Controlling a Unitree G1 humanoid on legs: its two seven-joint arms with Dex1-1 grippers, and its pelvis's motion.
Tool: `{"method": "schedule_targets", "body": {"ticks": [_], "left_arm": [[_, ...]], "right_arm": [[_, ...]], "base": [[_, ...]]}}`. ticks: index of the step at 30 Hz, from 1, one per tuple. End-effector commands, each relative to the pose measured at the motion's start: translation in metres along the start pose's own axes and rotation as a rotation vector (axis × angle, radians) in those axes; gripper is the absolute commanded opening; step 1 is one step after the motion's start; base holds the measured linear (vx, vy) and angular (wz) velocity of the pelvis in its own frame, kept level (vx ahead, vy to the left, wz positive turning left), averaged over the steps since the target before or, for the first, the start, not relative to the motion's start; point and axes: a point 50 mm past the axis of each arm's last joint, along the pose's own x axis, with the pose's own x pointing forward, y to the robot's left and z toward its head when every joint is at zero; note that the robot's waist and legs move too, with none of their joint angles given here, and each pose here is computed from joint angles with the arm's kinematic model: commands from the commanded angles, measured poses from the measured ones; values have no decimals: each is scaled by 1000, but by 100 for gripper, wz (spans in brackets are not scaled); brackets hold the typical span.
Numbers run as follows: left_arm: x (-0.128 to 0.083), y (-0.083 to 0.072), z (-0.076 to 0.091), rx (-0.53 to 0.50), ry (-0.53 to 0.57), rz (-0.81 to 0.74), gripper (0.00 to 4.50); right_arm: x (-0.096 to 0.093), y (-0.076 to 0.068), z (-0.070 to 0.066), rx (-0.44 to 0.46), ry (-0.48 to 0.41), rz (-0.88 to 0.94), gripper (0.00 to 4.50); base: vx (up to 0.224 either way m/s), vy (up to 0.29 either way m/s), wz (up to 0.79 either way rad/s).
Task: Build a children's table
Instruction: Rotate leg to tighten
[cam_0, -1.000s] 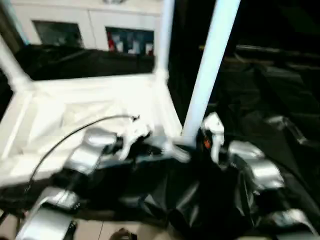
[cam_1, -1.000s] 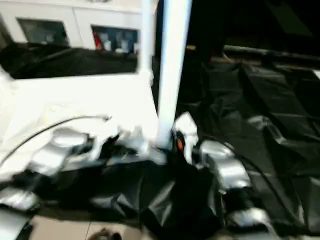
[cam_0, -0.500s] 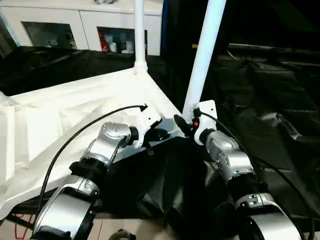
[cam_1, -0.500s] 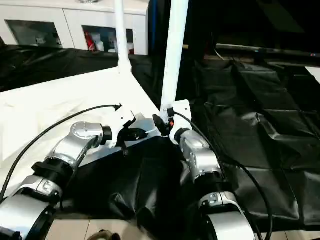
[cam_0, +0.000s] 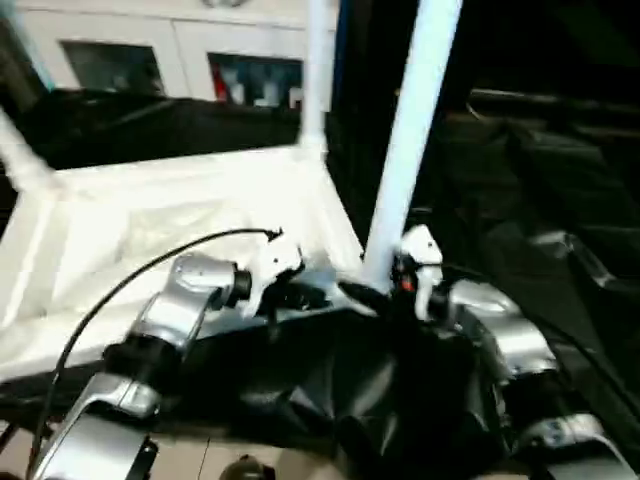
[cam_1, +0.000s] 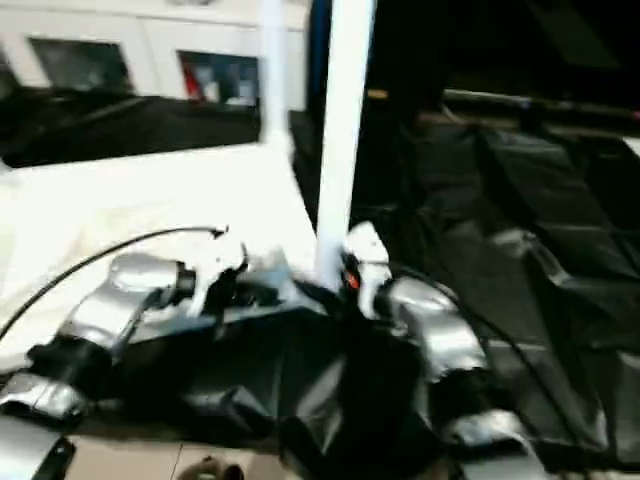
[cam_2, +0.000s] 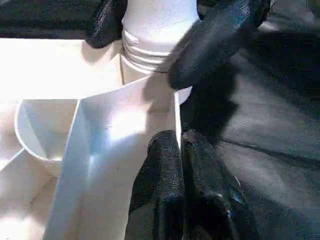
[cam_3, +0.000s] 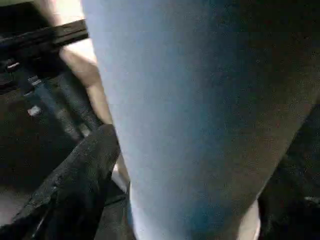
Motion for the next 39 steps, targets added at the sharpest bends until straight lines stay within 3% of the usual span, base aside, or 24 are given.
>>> {"method": "schedule_targets", "body": {"ticks": [1,5,6,15,20,22,29,33,36,39], "left_arm": [[6,-6,21,77,-83,-80,0],[0,-11,19,62,-69,-132,0],[-1,-11,19,59,-67,-139,0],[-2,-12,16,62,-48,-132,0],[3,-6,17,54,-50,-50,0],[9,8,20,24,-41,79,0],[30,26,39,-18,-95,254,0],[41,30,47,-22,-117,302,0],[43,29,49,-18,-128,286,0],[42,25,48,-1,-140,230,0]], "right_arm": [[2,13,3,-24,13,141,374],[-6,16,1,-26,41,206,374],[-6,17,1,-26,44,212,350],[-2,22,0,-14,48,237,288],[7,15,-7,14,58,72,274],[20,4,-11,58,55,-146,269],[50,-2,-5,236,-32,-360,268],[70,4,6,189,-47,-377,268],[74,8,10,182,-71,-328,337],[71,9,11,181,-81,-276,350]], "base": [[0,0,0],[0,0,0],[0,0,0],[0,0,0],[0,0,0],[0,0,0],[0,0,0],[0,0,0],[0,0,0],[0,0,0]]}}
